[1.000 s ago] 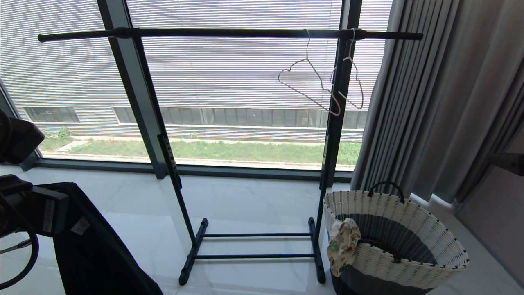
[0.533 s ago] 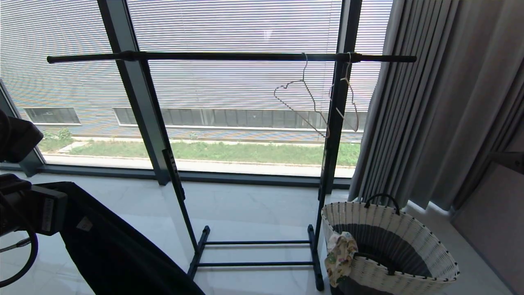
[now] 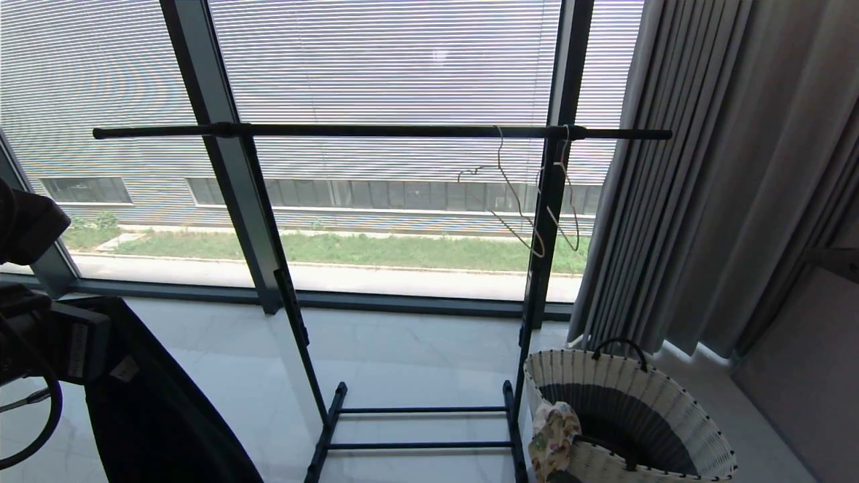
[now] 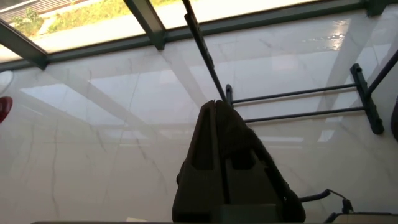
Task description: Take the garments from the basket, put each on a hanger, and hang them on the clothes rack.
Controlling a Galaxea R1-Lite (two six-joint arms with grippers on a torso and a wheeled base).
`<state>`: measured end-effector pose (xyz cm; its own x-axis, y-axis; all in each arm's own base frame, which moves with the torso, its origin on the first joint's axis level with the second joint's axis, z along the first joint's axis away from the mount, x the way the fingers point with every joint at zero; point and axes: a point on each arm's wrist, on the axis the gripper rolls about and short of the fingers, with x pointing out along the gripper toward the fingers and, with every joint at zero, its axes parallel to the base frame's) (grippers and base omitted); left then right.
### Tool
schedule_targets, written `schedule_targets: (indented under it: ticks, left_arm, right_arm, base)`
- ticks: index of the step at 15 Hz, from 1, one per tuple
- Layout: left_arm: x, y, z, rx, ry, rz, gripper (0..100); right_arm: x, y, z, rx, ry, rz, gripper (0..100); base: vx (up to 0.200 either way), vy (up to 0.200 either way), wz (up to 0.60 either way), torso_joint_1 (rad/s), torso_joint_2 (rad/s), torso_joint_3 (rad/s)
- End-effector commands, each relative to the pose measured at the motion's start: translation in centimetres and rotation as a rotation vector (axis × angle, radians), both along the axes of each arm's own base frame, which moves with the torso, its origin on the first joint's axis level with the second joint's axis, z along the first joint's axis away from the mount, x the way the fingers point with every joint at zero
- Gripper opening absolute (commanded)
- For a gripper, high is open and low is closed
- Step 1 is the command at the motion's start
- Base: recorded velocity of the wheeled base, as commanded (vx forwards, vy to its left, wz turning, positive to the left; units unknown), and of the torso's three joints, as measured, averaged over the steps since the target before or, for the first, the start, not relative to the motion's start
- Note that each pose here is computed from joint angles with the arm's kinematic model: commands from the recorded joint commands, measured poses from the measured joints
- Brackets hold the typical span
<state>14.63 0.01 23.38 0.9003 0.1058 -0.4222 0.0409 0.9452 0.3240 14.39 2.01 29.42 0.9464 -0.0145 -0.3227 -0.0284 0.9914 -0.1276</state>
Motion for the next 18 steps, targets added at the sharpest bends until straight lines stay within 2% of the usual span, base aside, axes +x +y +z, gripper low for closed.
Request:
schedule_targets:
  ticks: [1, 2, 9, 10, 12, 13, 14, 18]
  left_arm:
    - [0.0, 0.0, 0.1, 0.000, -0.001, 0.000, 0]
    - [0.1, 0.0, 0.1, 0.000, -0.002, 0.000, 0]
    - [0.0, 0.0, 0.1, 0.000, -0.004, 0.000, 0]
    - [0.0, 0.0, 0.2, 0.004, -0.006, -0.002, 0]
    - [-0.2, 0.0, 0.3, 0.060, -0.007, -0.039, 0]
    - [-0.2, 0.0, 0.3, 0.068, -0.006, -0.043, 0]
    - [-0.1, -0.1, 0.3, 0.070, -0.006, -0.047, 0]
    - [-0.1, -0.4, 0.3, 0.070, -0.005, -0.067, 0]
  right_arm:
    - [0.0, 0.0, -0.2, -0.001, 0.007, 0.001, 100]
    - [0.0, 0.0, -0.3, -0.002, 0.011, 0.002, 100]
    - [0.1, 0.0, -0.5, -0.001, 0.018, 0.002, 100]
    - [0.2, 0.0, -0.5, 0.002, 0.021, 0.001, 100]
    - [0.7, -0.2, -0.7, 0.009, 0.032, -0.001, 100]
    - [0.8, -0.2, -0.8, 0.015, 0.033, 0.010, 100]
    - [0.9, -0.3, -0.7, 0.032, 0.030, 0.048, 100]
    - [1.5, -0.3, -0.6, 0.067, 0.019, 0.117, 100]
  base:
    - [0.000, 0.000, 0.00, 0.154, -0.32, -0.163]
    - [0.000, 0.000, 0.00, 0.085, -0.18, -0.085]
    - [0.000, 0.200, 0.00, 0.020, -0.03, -0.016]
    - [0.000, 0.000, 0.00, 0.000, 0.00, 0.000]
    - [0.000, 0.000, 0.00, 0.000, 0.00, 0.000]
    - [0.000, 0.000, 0.00, 0.000, 0.00, 0.000]
    - [0.000, 0.000, 0.00, 0.000, 0.00, 0.000]
    - [0.200, 0.000, 0.00, -0.004, 0.00, 0.001]
